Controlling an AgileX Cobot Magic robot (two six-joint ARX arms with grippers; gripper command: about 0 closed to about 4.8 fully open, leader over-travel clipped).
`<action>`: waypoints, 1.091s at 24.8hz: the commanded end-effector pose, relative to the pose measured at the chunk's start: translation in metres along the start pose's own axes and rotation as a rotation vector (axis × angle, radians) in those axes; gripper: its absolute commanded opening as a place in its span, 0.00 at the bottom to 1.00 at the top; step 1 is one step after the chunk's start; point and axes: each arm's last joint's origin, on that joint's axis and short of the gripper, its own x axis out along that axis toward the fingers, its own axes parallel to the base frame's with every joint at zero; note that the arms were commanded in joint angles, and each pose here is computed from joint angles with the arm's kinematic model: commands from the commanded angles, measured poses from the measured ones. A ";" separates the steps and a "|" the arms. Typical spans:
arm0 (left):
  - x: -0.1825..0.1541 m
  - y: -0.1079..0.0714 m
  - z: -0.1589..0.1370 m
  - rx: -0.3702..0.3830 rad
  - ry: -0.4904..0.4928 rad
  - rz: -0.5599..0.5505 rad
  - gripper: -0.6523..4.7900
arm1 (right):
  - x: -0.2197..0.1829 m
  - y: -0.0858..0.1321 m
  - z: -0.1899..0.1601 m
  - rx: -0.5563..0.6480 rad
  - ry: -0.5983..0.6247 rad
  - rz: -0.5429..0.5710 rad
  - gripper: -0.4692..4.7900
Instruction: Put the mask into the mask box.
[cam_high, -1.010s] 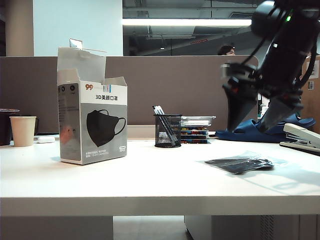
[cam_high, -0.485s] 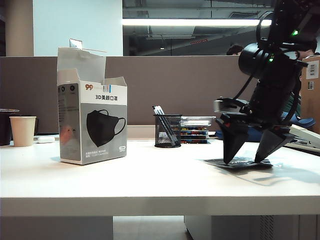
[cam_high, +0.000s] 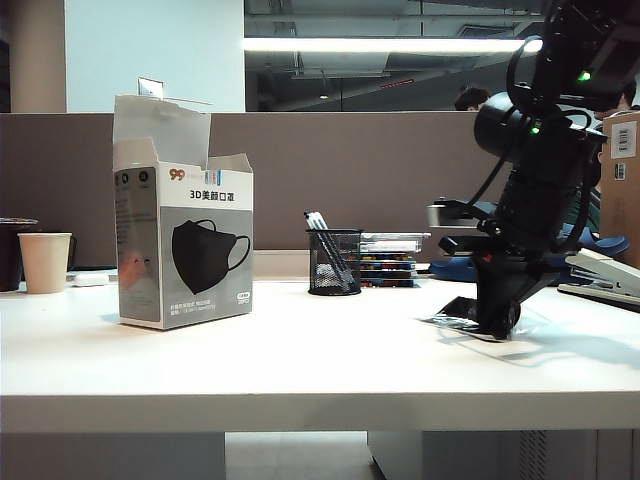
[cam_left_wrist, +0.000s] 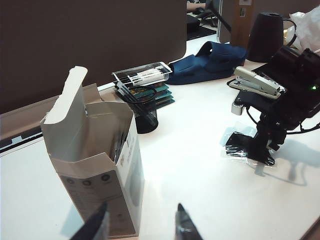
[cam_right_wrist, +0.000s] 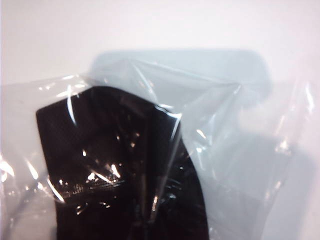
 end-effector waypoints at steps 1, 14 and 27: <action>-0.001 0.000 0.003 0.010 -0.016 0.000 0.43 | 0.011 0.003 -0.015 0.014 0.116 0.022 0.10; 0.008 0.011 0.007 0.061 -0.034 0.147 0.76 | -0.025 0.005 0.031 -0.011 -0.089 0.176 0.08; 0.082 0.054 -0.011 0.065 -0.049 0.149 0.76 | -0.097 0.018 0.091 -0.125 -0.413 0.473 0.08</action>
